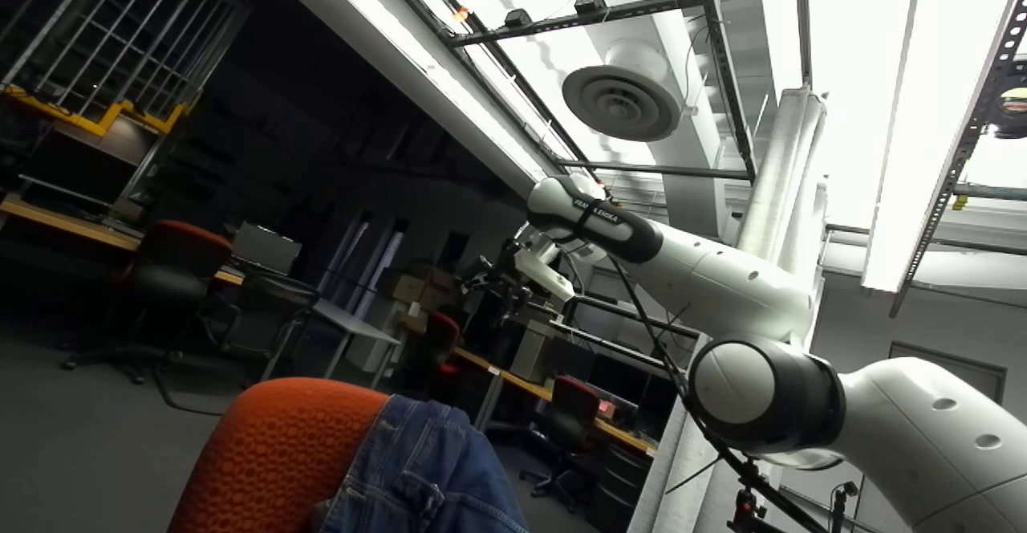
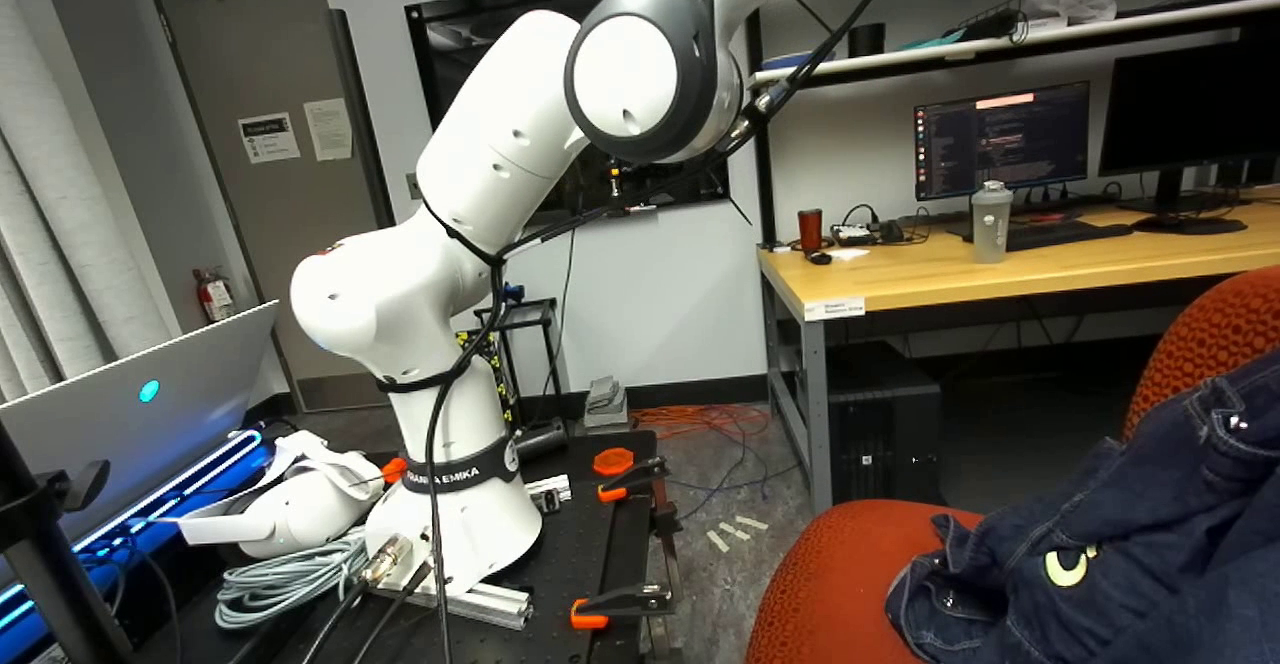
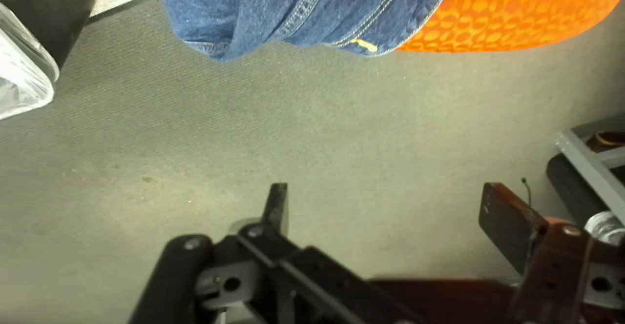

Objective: Hang the jean jacket on the backrest of the chair

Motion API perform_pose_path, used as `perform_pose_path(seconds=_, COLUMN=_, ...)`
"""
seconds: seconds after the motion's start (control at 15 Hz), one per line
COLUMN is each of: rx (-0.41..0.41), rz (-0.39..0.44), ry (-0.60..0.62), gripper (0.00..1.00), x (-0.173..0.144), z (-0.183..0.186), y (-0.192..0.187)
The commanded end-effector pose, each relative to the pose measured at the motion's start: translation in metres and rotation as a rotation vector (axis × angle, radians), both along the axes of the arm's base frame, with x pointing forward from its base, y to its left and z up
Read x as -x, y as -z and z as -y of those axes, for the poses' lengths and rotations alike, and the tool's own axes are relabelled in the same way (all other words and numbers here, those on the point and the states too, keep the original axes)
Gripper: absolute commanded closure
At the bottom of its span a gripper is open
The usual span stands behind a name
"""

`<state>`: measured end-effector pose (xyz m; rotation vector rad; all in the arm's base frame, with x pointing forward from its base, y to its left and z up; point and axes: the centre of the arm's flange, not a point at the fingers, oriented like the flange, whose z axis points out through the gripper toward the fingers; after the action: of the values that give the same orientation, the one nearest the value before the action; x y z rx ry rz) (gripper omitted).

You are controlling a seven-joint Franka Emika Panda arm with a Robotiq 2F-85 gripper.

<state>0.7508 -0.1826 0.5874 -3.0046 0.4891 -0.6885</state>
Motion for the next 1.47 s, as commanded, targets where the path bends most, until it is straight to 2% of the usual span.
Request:
perform_pose_path(seconds=0.0, rx=-0.042, rz=-0.090, ry=-0.133, gripper=0.00, x=0.032, z=-0.007, y=-0.004)
perform_pose_path(seconds=0.33, rx=-0.048, rz=-0.240, ry=-0.252, gripper=0.00, x=0.078, z=-0.036, y=0.038)
perform_pose_path(seconds=0.6, rx=-0.060, rz=-0.355, ry=-0.323, gripper=0.00, x=0.087, z=-0.047, y=0.061)
perform_pose_path(seconds=0.87, rx=-0.022, rz=-0.401, ry=-0.374, gripper=0.00, x=0.092, z=-0.055, y=0.075)
perform_pose_path(seconds=0.93, rx=-0.054, rz=-0.386, ry=-0.338, gripper=0.00, x=0.027, z=-0.038, y=0.044)
perform_pose_path(seconds=1.4, rx=-0.054, rz=-0.390, ry=-0.339, gripper=0.00, x=0.026, z=-0.039, y=0.048)
